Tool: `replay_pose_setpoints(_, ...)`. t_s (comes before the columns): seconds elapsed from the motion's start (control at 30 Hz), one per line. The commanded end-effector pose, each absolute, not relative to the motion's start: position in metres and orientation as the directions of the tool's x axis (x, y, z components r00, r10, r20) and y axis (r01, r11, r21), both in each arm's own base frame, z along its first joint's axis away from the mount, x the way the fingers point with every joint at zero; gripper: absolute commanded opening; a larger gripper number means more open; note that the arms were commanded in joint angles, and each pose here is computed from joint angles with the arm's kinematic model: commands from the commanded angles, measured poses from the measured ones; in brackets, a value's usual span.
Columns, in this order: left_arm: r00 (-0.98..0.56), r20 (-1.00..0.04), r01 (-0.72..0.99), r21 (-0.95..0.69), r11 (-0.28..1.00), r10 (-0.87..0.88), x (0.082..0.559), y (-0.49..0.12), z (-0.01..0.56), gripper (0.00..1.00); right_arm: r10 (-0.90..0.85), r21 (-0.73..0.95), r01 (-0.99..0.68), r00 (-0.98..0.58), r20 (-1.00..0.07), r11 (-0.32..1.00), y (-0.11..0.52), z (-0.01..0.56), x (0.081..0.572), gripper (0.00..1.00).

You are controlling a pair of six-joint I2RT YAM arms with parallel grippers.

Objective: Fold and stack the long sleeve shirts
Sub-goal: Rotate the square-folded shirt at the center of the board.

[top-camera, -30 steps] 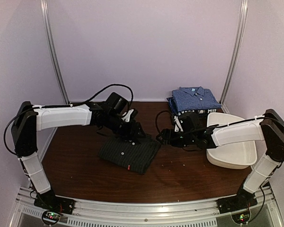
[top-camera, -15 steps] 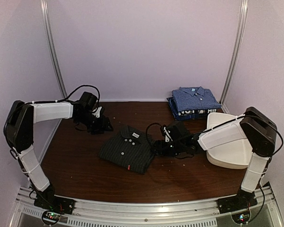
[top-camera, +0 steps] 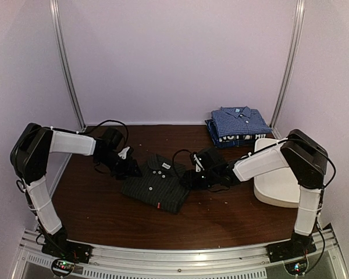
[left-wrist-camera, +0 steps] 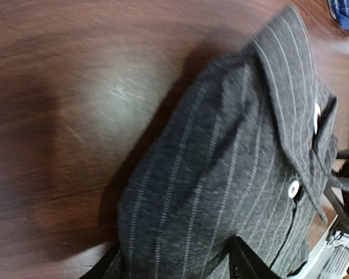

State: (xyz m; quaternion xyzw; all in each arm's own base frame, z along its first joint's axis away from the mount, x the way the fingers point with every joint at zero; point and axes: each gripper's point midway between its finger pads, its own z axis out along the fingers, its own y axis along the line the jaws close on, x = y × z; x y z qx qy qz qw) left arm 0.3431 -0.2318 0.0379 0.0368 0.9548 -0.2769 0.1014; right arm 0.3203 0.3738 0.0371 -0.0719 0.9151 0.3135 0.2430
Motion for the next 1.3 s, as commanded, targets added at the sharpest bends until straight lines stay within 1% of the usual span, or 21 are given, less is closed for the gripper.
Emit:
replay_pose_setpoints(0.0, -0.978, -0.205, 0.146, -0.600, 0.787, 0.025, 0.328, -0.256, 0.048, 0.45, -0.024, 0.531, -0.323, -0.870, -0.493, 0.784, 0.386, 0.032, 0.326, 0.43)
replay_pose_setpoints(0.1, -0.975, -0.223, 0.150, -0.574, 0.805, 0.023, 0.316, -0.261, 0.063, 0.34, -0.074, 0.510, -0.366, -0.860, -0.505, 0.779, 0.395, 0.033, 0.332, 0.30)
replay_pose_setpoints(0.13, -0.973, -0.230, 0.147, -0.559, 0.816, 0.018, 0.311, -0.262, 0.068, 0.32, -0.095, 0.495, -0.384, -0.854, -0.512, 0.779, 0.397, 0.034, 0.333, 0.27)
replay_pose_setpoints(0.2, -0.972, -0.237, 0.127, -0.531, 0.838, -0.003, 0.299, -0.264, 0.077, 0.27, -0.132, 0.458, -0.417, -0.835, -0.534, 0.785, 0.399, 0.039, 0.339, 0.22)
replay_pose_setpoints(0.27, -0.972, -0.233, 0.090, -0.483, 0.871, -0.029, 0.284, -0.262, 0.078, 0.25, -0.169, 0.413, -0.439, -0.820, -0.547, 0.798, 0.395, 0.042, 0.343, 0.20)
replay_pose_setpoints(0.3, -0.970, -0.238, 0.075, -0.464, 0.883, -0.043, 0.278, -0.261, 0.078, 0.25, -0.181, 0.392, -0.444, -0.815, -0.550, 0.806, 0.391, 0.043, 0.346, 0.20)
replay_pose_setpoints(0.33, -0.970, -0.234, 0.056, -0.448, 0.892, -0.057, 0.272, -0.258, 0.075, 0.28, -0.189, 0.367, -0.444, -0.808, -0.557, 0.817, 0.386, 0.044, 0.350, 0.20)
replay_pose_setpoints(0.37, -0.970, -0.227, 0.024, -0.431, 0.902, -0.083, 0.268, -0.253, 0.070, 0.35, -0.195, 0.345, -0.439, -0.807, -0.558, 0.829, 0.379, 0.044, 0.352, 0.20)
replay_pose_setpoints(0.43, -0.971, -0.213, -0.016, -0.393, 0.919, -0.108, 0.261, -0.240, 0.055, 0.40, -0.199, 0.310, -0.427, -0.804, -0.561, 0.850, 0.365, 0.044, 0.357, 0.23)
replay_pose_setpoints(0.47, -0.971, -0.213, -0.027, -0.370, 0.929, -0.113, 0.260, -0.233, 0.048, 0.42, -0.195, 0.300, -0.417, -0.805, -0.561, 0.858, 0.358, 0.045, 0.358, 0.26)
replay_pose_setpoints(0.5, -0.970, -0.215, -0.035, -0.342, 0.939, -0.115, 0.260, -0.227, 0.041, 0.47, -0.189, 0.293, -0.407, -0.806, -0.561, 0.865, 0.353, 0.045, 0.360, 0.33)
replay_pose_setpoints(0.53, -0.968, -0.223, -0.040, -0.323, 0.946, -0.117, 0.262, -0.222, 0.038, 0.53, -0.182, 0.285, -0.396, -0.806, -0.563, 0.873, 0.346, 0.045, 0.362, 0.39)
replay_pose_setpoints(0.57, -0.967, -0.226, -0.047, -0.308, 0.950, -0.122, 0.266, -0.217, 0.035, 0.56, -0.180, 0.278, -0.388, -0.808, -0.561, 0.879, 0.341, 0.045, 0.362, 0.42)
replay_pose_setpoints(0.63, -0.962, -0.237, -0.058, -0.306, 0.950, -0.135, 0.275, -0.210, 0.036, 0.56, -0.176, 0.262, -0.376, -0.807, -0.564, 0.889, 0.334, 0.050, 0.364, 0.45)
replay_pose_setpoints(0.7, -0.952, -0.269, -0.057, -0.312, 0.948, -0.146, 0.290, -0.206, 0.040, 0.56, -0.166, 0.257, -0.373, -0.797, -0.581, 0.892, 0.331, 0.062, 0.365, 0.46)
replay_pose_setpoints(0.87, -0.935, -0.323, -0.032, -0.326, 0.945, -0.143, 0.319, -0.205, 0.055, 0.50, -0.147, 0.268, -0.386, -0.769, -0.622, 0.882, 0.337, 0.093, 0.369, 0.46)
replay_pose_setpoints(1.07, -0.913, -0.384, 0.021, -0.379, 0.925, -0.136, 0.339, -0.222, 0.083, 0.42, -0.186, 0.274, -0.440, -0.754, -0.630, 0.855, 0.367, 0.101, 0.367, 0.38)
replay_pose_setpoints(1.17, -0.913, -0.389, 0.054, -0.416, 0.908, -0.124, 0.343, -0.233, 0.085, 0.38, -0.200, 0.282, -0.460, -0.752, -0.628, 0.842, 0.386, 0.098, 0.368, 0.35)
replay_pose_setpoints(1.27, -0.924, -0.370, 0.094, -0.455, 0.885, -0.092, 0.344, -0.252, 0.079, 0.36, -0.206, 0.298, -0.463, -0.764, -0.611, 0.835, 0.399, 0.087, 0.372, 0.31)
